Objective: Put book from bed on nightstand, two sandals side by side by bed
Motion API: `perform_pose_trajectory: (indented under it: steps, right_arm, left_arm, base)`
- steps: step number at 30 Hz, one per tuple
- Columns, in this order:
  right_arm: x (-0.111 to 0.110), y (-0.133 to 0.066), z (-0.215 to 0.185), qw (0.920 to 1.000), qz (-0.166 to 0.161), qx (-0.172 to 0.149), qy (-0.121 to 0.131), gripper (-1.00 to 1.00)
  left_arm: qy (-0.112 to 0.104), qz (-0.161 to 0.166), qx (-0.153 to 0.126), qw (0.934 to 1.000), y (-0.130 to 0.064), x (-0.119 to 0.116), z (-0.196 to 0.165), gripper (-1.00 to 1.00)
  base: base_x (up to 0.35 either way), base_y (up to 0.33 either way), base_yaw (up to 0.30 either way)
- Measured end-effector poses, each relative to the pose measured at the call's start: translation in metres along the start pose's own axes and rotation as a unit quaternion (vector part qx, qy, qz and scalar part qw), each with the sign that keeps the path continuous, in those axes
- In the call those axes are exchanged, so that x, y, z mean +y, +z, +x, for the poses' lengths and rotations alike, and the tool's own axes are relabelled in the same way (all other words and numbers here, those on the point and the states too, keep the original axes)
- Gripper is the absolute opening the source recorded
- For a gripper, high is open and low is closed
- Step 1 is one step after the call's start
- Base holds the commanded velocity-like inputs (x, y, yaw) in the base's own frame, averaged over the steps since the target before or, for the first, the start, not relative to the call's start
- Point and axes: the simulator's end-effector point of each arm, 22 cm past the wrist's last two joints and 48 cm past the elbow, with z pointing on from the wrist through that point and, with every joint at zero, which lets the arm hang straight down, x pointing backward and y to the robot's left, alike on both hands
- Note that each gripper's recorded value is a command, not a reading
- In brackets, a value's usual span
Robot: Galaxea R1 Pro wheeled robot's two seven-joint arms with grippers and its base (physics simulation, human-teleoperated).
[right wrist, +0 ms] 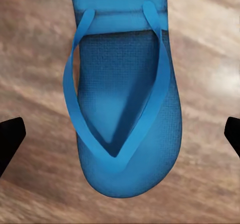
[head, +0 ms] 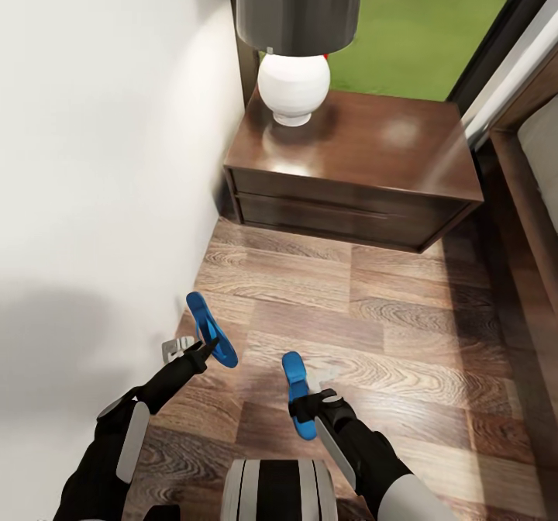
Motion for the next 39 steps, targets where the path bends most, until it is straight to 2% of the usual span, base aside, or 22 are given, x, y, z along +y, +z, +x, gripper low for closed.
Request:
perform_pose_trajectory:
  steps: [7,39]
  right_arm:
    - [0.001,0.01,0.013,0.9999,-0.003,0.014,0.002,1.0]
    - [0.001,0.01,0.013,0.9999,-0.003,0.014,0.002,1.0]
  left_arm:
    - [-0.007,-0.007,0.011,0.9999,0.003,0.011,0.013,-1.0]
    - [-0.007,-0.008,0.01,0.9999,0.003,0.011,0.013,-1.0]
  base:
    - [0.0,0.0,0.0]
    - [0.039,0.0,0.0]
